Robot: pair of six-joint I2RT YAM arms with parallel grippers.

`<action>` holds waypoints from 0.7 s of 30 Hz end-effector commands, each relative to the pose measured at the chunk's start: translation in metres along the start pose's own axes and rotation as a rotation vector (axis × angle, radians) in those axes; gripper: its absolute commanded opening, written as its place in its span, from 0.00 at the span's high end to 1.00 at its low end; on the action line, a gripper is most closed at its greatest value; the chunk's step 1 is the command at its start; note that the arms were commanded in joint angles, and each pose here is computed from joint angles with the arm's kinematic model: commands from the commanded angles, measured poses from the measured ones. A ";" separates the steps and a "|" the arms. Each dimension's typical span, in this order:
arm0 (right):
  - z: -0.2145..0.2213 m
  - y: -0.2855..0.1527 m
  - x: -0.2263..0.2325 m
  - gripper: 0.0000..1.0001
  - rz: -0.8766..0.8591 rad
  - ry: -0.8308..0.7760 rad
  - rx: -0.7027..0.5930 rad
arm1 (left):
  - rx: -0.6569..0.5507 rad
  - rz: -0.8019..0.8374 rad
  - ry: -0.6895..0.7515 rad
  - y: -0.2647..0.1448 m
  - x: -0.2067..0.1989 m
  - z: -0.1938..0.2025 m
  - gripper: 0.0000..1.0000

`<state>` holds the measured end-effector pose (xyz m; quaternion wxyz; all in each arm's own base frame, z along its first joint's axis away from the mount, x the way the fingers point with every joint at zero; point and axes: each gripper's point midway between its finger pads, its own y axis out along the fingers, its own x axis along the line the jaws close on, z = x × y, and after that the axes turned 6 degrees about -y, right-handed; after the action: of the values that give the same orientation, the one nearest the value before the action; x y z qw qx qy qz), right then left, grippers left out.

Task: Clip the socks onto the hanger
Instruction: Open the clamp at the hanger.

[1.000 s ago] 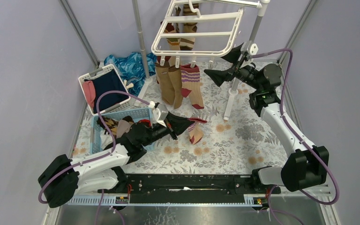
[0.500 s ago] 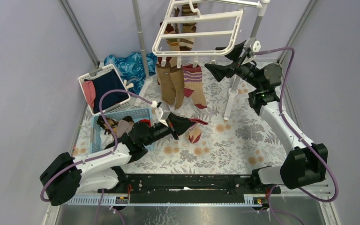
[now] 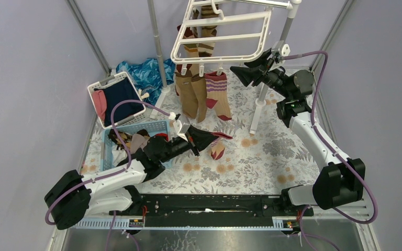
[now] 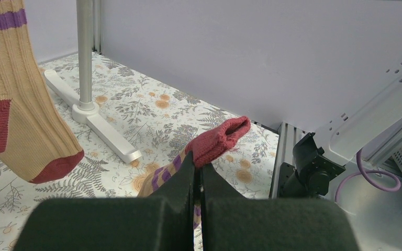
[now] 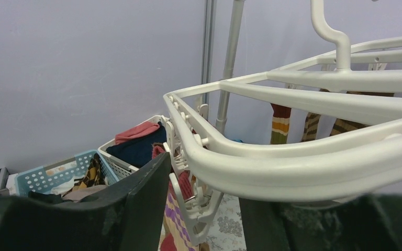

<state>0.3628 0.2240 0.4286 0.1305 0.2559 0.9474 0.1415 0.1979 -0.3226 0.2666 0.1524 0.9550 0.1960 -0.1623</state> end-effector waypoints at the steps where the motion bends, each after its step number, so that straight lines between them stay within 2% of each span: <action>1: -0.027 0.008 0.005 0.49 -0.033 -0.053 -0.066 | -0.081 0.037 0.019 0.007 -0.009 -0.028 1.00; 5: -0.028 0.007 0.008 0.62 -0.042 -0.052 -0.065 | -0.087 0.040 0.020 0.009 -0.009 -0.032 1.00; 13: -0.035 0.006 0.013 0.81 -0.068 -0.058 -0.070 | -0.116 0.070 0.003 0.024 -0.010 -0.054 1.00; 21: -0.041 0.006 0.018 1.00 -0.092 -0.052 -0.072 | -0.093 -0.006 0.008 0.052 0.028 -0.068 1.00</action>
<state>0.3558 0.2273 0.4344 0.1335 0.2365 0.9519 0.1420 0.2433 -0.3342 0.3144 0.1852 0.9482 0.2034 -0.1586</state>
